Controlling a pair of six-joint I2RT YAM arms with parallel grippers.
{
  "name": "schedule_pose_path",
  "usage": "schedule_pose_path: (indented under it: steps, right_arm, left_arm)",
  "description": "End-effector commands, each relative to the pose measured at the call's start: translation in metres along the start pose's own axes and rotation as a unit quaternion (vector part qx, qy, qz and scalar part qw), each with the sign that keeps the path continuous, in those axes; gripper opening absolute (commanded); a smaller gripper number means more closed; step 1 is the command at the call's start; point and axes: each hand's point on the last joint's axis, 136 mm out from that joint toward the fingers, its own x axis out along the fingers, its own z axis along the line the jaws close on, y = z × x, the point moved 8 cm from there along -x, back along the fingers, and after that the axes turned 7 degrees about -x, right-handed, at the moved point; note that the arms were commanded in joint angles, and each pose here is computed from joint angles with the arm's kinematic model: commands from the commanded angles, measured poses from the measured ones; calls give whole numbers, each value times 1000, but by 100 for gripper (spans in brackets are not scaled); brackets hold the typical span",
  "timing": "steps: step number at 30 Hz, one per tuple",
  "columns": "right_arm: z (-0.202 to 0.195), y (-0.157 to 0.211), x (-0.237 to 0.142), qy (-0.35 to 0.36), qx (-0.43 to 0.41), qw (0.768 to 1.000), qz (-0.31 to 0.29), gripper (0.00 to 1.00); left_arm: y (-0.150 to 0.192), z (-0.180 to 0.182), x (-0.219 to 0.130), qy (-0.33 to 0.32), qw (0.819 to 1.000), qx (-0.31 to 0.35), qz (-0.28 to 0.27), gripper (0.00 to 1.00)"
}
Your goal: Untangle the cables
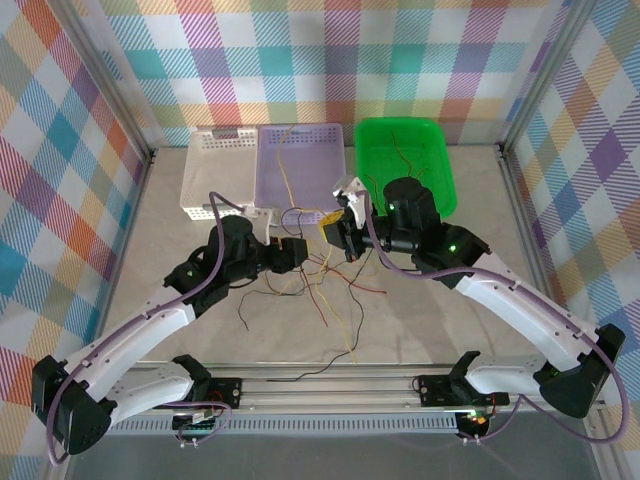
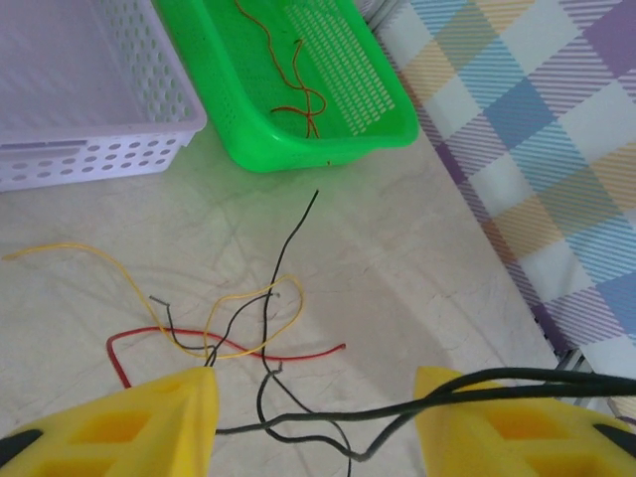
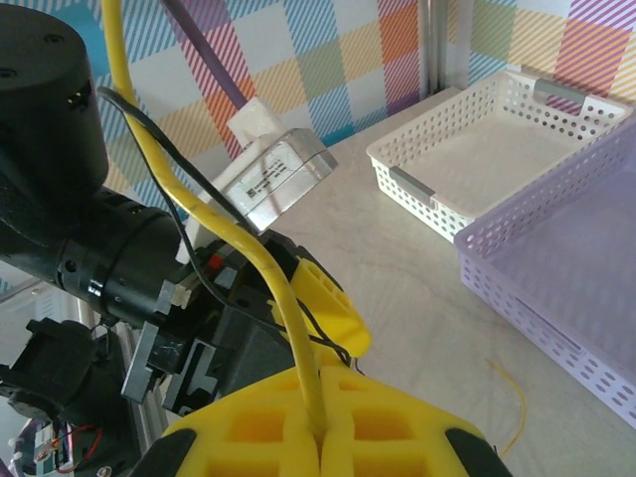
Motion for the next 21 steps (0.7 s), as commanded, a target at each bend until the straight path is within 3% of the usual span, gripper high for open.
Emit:
schedule_pose_path:
  steps: [1, 11, 21]
  right_arm:
    - [6, -12, -11, -15, 2, 1000, -22, 0]
    - [3, -6, -11, 4, 10, 1000, -10, 0]
    - [-29, 17, -11, 135, 23, 989, 62, 0]
  left_arm:
    - [-4, -5, -1, 38, 999, -9, -23, 46]
    - [-1, -3, 1, 45, 998, -20, -26, 0]
    - [7, 14, -26, -43, 998, -23, -31, 0]
